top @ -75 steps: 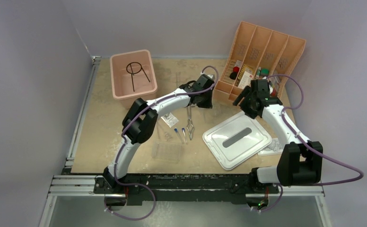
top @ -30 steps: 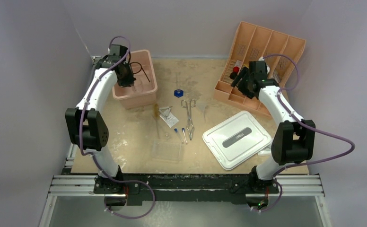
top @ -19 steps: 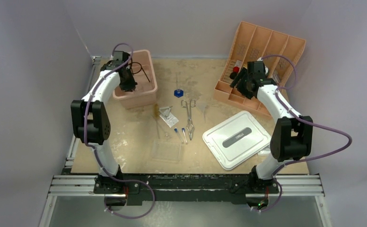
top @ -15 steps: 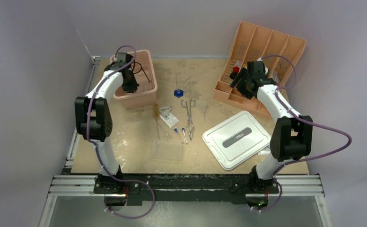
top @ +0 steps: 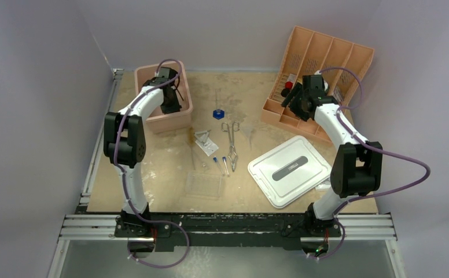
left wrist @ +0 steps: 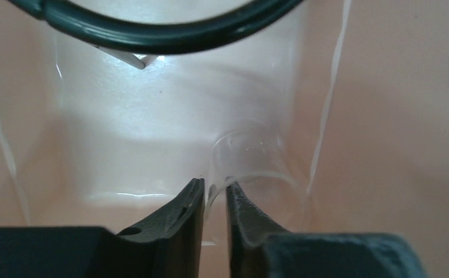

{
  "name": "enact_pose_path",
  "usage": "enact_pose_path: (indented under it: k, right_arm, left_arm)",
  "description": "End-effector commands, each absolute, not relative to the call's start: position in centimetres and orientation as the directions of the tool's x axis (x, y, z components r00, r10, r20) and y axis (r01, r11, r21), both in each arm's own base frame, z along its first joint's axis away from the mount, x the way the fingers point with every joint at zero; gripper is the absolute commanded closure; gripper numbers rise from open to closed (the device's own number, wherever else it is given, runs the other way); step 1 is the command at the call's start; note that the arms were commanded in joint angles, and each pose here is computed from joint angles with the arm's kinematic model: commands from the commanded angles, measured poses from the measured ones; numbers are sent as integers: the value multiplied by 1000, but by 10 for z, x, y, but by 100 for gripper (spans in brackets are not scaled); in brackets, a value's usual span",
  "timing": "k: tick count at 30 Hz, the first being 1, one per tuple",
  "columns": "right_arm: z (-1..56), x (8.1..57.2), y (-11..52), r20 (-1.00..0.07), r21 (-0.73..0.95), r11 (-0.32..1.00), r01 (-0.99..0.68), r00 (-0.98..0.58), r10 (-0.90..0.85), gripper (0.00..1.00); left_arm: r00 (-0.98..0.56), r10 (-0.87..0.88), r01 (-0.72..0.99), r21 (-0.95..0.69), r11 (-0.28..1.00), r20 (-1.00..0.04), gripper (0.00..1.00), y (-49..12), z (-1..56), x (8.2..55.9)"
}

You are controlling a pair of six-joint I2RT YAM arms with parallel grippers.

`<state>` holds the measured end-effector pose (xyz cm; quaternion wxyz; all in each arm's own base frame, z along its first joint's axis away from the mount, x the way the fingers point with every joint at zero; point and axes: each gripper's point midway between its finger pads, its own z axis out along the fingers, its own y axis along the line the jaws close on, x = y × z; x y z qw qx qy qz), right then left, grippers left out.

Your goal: Organize the chemistry lab equipment

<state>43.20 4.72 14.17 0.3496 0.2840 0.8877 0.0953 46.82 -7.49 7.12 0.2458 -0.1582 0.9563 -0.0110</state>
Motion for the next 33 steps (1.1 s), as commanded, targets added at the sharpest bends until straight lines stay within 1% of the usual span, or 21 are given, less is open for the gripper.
enact_pose_path:
  k: [1,7,12,17,21,22,27,31,33]
  right_arm:
    - [162,439,49,-600,398,822,408,-562,570,29]
    - [164,438,50,-599,405,821,402,-562,571,30]
    - [167,435,51,-603,409,824,393,-561,567,30]
    - [174,433,59,-620,408,856,317,-593,515,29]
    - [181,431,64,-641,402,871,282,-593,488,29]
    - [184,429,67,-649,399,878,265,-594,475,28]
    - [188,423,80,-665,386,893,230,-602,442,28]
    - [189,418,96,-670,382,902,200,-613,420,28]
    - [190,415,109,-675,380,911,163,-625,393,28]
  left_arm:
    - [-784,-331,-321,-114,940,-524,77,-70,91,483]
    - [-768,-334,-322,-121,939,-547,64,-69,106,485]
    - [-731,-339,-319,-143,937,-592,56,-67,144,485]
    - [-682,-345,-317,-165,934,-645,47,-63,190,479]
    - [-634,-353,-321,-180,930,-688,42,-58,222,471]
    - [-603,-355,-293,-216,932,-715,40,-62,244,465]
    - [-553,-310,-172,-258,951,-773,35,-97,279,440]
    - [-554,-326,-101,-327,940,-766,31,-123,271,410]
    - [-551,-342,-79,-360,930,-761,31,-130,267,393]
